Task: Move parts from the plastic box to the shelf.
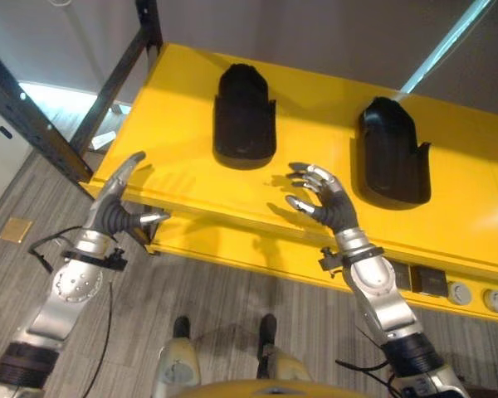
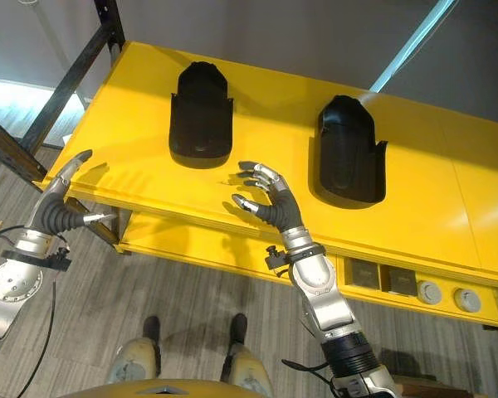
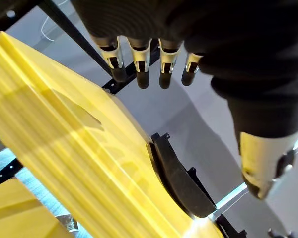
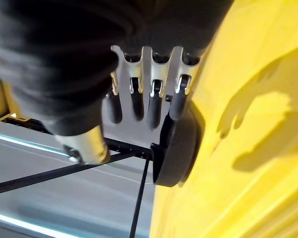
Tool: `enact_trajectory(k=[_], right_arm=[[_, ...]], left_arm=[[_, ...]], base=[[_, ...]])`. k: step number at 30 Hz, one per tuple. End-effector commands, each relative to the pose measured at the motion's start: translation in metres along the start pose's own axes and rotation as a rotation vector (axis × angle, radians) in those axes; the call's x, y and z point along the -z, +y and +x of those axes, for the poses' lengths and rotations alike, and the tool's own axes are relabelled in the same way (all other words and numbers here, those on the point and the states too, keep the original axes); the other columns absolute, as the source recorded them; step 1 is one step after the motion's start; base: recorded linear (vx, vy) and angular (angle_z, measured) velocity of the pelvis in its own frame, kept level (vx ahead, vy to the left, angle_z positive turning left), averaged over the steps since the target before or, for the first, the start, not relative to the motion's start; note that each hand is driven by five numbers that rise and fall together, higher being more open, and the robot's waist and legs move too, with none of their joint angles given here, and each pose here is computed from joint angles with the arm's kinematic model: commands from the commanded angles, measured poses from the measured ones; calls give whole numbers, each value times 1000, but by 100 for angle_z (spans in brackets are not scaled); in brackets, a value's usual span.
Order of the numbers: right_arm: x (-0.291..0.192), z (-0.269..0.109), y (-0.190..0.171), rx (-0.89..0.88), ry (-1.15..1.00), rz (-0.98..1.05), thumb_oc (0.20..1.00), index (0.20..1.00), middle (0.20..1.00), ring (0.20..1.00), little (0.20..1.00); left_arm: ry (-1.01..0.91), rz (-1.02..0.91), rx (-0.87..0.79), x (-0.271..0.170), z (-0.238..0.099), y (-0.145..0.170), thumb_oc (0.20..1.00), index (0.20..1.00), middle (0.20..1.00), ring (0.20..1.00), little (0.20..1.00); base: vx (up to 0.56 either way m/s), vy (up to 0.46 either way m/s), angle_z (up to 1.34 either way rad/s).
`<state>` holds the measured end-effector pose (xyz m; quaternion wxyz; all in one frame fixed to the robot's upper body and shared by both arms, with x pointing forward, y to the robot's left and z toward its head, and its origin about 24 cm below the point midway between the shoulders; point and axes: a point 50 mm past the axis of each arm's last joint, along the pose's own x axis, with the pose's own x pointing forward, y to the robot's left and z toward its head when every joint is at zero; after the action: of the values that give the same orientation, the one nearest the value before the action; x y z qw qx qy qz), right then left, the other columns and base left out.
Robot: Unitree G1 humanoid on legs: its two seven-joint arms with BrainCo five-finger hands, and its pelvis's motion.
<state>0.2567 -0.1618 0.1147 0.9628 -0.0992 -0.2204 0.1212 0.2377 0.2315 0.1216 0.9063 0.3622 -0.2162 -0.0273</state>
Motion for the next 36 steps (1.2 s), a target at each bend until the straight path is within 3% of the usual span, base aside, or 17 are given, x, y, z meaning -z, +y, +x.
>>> enact_trajectory(k=[1,9,16,36], right_arm=[[-17,3,-6,-27,-82,23,200,200,200,200,200],[-14,6,3,-76,-77,60,200,200,200,200,200],[-21,41,23,-117,-142,135,200,200,200,200,200],[-35,76,55,-212,-196,183,200,200,200,200,200]], left_arm=[[-125,-49,-35,-23,11,3,1000,1000,1000,1000,1000],[-137,-50,-18,-25,10,1,1000,1000,1000,1000,1000],[-164,-81,11,-31,9,-7,1000,1000,1000,1000,1000],[-161,-111,-6,-32,3,-7,1000,1000,1000,1000,1000]], base=[[0,0,0],[-12,-22,-6],[3,-20,6],[5,-1,3]])
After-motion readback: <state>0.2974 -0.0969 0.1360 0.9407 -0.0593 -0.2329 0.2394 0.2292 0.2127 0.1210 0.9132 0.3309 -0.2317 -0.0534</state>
